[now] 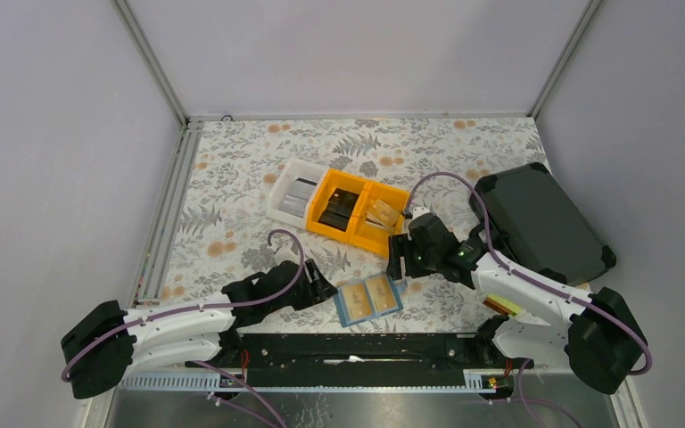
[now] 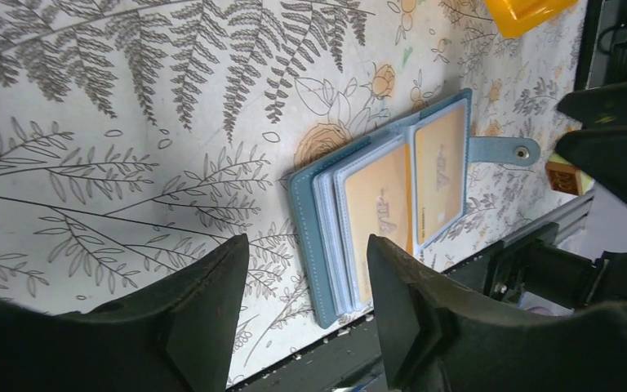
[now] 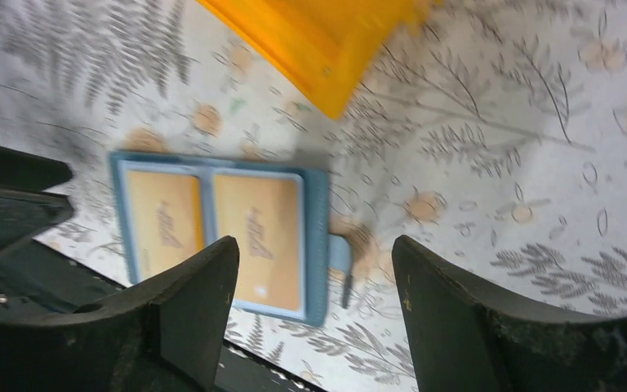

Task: Put the credit cards into the card holder
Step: Insert the credit card into the card holder.

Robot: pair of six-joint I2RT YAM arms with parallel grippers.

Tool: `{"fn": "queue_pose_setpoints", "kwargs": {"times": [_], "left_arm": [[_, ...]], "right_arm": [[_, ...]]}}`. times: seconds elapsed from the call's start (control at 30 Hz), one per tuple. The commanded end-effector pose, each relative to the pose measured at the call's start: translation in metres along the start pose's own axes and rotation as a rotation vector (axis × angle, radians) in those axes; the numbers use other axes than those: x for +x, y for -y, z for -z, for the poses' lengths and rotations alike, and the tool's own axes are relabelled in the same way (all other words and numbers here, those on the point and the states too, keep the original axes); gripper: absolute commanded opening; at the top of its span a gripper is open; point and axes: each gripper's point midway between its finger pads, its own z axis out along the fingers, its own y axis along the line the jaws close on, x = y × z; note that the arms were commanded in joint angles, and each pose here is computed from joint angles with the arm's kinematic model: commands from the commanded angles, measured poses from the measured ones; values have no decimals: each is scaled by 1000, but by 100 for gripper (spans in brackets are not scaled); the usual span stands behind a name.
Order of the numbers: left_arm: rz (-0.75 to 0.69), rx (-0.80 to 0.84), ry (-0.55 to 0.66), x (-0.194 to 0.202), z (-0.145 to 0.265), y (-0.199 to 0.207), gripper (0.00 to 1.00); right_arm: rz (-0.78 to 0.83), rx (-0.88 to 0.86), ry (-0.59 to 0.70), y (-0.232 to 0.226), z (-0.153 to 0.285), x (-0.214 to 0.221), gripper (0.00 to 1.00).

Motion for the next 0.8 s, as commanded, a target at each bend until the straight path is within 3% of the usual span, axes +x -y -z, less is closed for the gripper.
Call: {"fn": "queue_pose_setpoints", "kwargs": {"times": [0.0,0.33,0.6,0.77], "left_arm": [[64,86,-11,0,1,21,58],[100,51,-110,21,-13,15,59],[133,82,-174,36,-24,18,59],[142,169,-114,24,-21,32,58]], "right_arm": [[-34,75,-62,24,1,23,75],[-92,17,-144,18,-6,49,64],[-113,-42,-175,8,-16,55,43],[-123,-65,-200,5,-19,62,27]]}}
